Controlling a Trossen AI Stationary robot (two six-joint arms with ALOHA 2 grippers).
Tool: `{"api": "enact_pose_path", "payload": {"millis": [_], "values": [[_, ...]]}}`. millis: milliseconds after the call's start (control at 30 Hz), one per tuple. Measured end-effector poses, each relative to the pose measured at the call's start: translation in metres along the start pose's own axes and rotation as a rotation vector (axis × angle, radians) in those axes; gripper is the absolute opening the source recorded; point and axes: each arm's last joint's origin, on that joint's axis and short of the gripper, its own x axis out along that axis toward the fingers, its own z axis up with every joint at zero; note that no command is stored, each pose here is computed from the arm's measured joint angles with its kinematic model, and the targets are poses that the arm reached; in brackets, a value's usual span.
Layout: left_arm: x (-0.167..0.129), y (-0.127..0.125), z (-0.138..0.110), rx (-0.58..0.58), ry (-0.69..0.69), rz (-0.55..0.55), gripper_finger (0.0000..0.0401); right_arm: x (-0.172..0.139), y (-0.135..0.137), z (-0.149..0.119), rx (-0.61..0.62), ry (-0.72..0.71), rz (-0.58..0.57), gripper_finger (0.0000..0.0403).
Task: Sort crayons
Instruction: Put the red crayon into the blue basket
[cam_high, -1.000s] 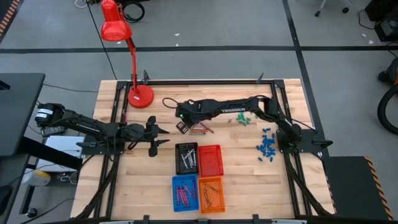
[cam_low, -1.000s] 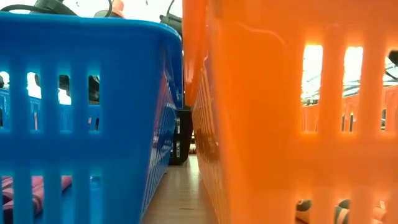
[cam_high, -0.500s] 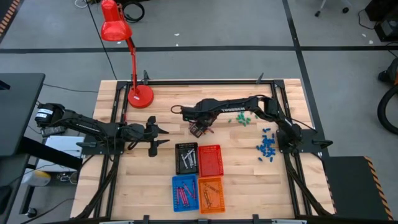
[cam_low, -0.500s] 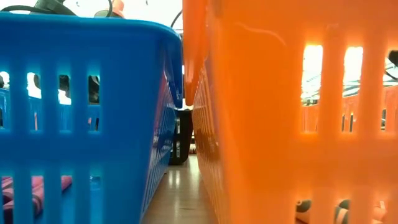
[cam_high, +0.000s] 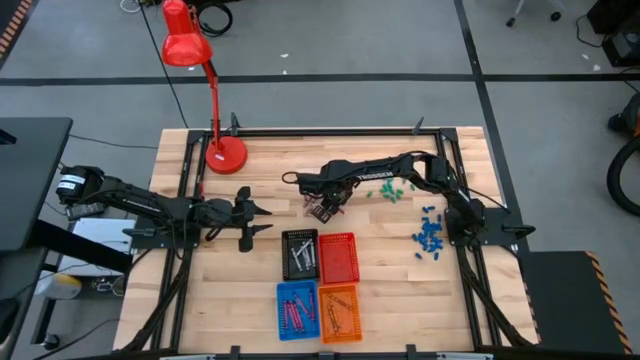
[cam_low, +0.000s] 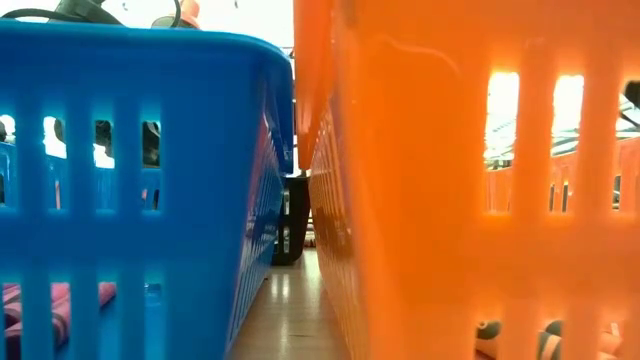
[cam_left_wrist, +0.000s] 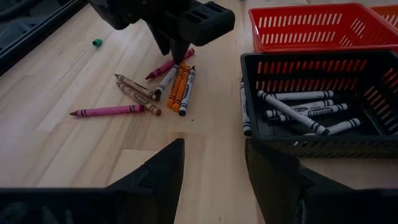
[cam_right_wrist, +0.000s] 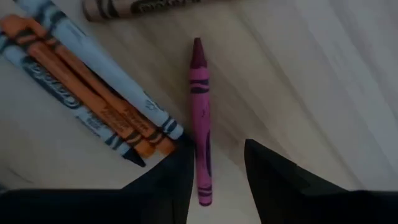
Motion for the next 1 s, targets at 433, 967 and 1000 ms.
{"api": "enact_pose_path", "payload": {"millis": [433, 967, 1000], "values": [[0.000, 0.000, 0.000, 0.000, 0.000, 0.000, 0.0183, 0.005, -0.001, -0.001, 0.000, 0.016, 0.041, 0.0023], [0.000, 0.000, 0.000, -0.007, 0.000, 0.000, 0.0183, -0.018, 0.004, 0.009, 0.036, -0.025, 0.042, 0.0034], [0.000, 0.000, 0.000, -0.007, 0.000, 0.000, 0.0183, -0.021, 0.006, 0.010, 0.033, -0.032, 0.047, 0.0034]]}}
